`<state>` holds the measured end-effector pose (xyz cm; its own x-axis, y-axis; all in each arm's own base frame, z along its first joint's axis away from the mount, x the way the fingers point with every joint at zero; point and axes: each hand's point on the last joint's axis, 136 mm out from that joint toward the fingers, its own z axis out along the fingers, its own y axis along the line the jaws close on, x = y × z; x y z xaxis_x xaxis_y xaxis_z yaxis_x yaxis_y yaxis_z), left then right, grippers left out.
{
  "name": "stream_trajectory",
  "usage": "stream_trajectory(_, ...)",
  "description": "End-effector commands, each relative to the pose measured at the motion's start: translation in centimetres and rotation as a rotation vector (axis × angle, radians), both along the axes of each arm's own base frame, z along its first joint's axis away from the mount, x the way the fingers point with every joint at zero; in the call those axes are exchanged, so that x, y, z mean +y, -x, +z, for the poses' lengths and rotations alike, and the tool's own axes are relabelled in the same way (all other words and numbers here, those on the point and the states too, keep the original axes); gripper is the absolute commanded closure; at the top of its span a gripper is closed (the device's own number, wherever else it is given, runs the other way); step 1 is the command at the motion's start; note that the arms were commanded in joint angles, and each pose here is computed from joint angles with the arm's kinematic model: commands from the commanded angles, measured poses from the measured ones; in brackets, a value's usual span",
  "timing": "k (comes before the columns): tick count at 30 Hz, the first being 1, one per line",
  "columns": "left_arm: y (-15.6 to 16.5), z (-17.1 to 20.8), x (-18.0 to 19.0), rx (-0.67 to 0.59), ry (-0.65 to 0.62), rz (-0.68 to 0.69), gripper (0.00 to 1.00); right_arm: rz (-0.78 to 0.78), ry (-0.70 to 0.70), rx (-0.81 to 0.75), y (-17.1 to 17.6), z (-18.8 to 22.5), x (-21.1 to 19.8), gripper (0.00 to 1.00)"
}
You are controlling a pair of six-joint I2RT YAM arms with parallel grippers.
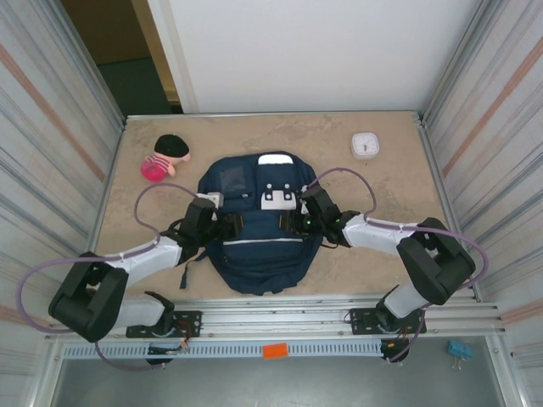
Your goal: Pack books, pencil case, and school supplies into a backpack
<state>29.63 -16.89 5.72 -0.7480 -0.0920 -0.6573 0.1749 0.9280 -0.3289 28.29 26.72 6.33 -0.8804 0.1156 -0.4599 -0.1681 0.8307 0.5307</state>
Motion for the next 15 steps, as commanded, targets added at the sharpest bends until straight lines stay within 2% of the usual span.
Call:
stream_trajectory(1,1.6,-3.6,-0.7,0.092,-0.069,-0.025,0.3,-0.075,0.228,0.169,4.1,-6.5,-5.1,0.6)
stream_trajectory(6,0.1,-1.5,-4.6,0.042,-0.001,-0.059,0.3,-0.115,0.291,0.132,3.9,-5.1,-8.3,0.59)
stream_trajectory(10,-0.4,0.6,-5.1,0.01,0.019,-0.049,0.28,-0.086,0.29,0.059,2.5,-2.0,-9.3,0.57)
stream_trajectory(13,-0.9,4.1,-3.7,-0.062,-0.043,-0.028,0.23,-0.042,0.202,-0.054,1.7,3.6,-8.2,0.56)
stream_trajectory(15,-1.2,7.6,-2.2,-0.145,-0.074,-0.005,0.19,-0.027,0.141,-0.172,1.3,8.7,-8.0,0.52)
